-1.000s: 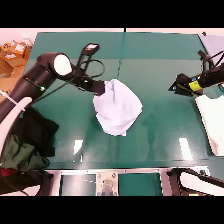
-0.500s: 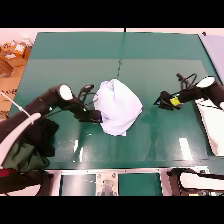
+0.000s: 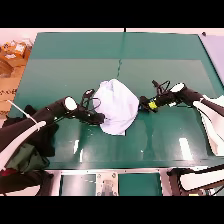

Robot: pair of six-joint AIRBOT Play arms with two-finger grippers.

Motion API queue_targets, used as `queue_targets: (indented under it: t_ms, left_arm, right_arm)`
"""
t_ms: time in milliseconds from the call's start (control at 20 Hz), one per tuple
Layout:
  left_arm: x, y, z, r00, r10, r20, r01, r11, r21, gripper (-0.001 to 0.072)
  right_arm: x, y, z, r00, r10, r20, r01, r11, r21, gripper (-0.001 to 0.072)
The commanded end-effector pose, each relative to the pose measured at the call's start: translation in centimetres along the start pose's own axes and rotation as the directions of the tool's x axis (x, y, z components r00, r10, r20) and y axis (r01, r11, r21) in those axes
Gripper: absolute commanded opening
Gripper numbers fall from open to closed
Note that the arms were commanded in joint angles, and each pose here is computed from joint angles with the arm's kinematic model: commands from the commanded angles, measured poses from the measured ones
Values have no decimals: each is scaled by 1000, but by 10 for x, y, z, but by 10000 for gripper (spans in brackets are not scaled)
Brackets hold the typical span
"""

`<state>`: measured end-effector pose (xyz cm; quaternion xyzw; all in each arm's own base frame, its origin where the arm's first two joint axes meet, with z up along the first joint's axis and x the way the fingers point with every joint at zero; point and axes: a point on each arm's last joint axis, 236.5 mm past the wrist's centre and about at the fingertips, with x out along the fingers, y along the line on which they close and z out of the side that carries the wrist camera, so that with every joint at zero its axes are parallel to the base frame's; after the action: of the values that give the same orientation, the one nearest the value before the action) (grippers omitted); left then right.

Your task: Fold the shirts.

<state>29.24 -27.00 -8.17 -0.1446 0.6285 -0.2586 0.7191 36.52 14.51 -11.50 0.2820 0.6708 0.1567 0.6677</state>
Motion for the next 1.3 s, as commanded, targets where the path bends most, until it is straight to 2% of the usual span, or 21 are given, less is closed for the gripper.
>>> queue_targets:
  t_ms: [0, 100, 200, 300, 450, 700, 850, 1000, 1100, 1250]
  left_arm:
    - [-20, 22, 8, 998, 44, -33, -43, 999, 27, 24]
    - [-56, 35, 32, 999, 47, 8, -47, 999, -1, 24]
    - [-100, 35, 71, 989, 41, 144, -41, 999, -2, 24]
    - [-149, 13, 103, 962, 11, 272, -31, 997, 70, 24]
    - [-225, -66, 135, 900, -161, 406, 53, 963, 264, 24]
    - [-365, -166, 136, 787, -296, 541, -44, 848, 528, 25]
    - [-437, -207, 117, 707, -340, 619, -162, 775, 611, 25]
    - [-461, -217, 106, 682, -340, 647, -220, 749, 625, 25]
    - [-451, -204, 110, 707, -294, 643, -234, 761, 606, 26]
    - [-416, -166, 126, 758, -187, 625, -249, 803, 541, 25]
  right_arm:
    - [-9, -1, 13, 1000, 15, 24, -14, 999, -37, 16]
    - [-45, -2, 34, 996, 36, 87, -34, 999, -30, 16]
    - [-89, 6, 54, 983, 57, 175, -48, 997, -57, 16]
    - [-136, 31, 68, 959, 79, 272, -45, 991, -129, 16]
    - [-216, 97, 74, 898, 140, 418, 1, 948, -319, 15]
    - [-393, 215, 23, 654, 293, 698, 217, 811, -544, 16]
    - [-467, 257, -31, 500, 359, 789, 362, 741, -566, 16]
    - [-502, 262, -63, 396, 351, 848, 467, 718, -516, 16]
    - [-504, 255, -68, 391, 320, 863, 485, 725, -488, 16]
    - [-472, 231, -51, 478, 252, 842, 454, 749, -482, 16]
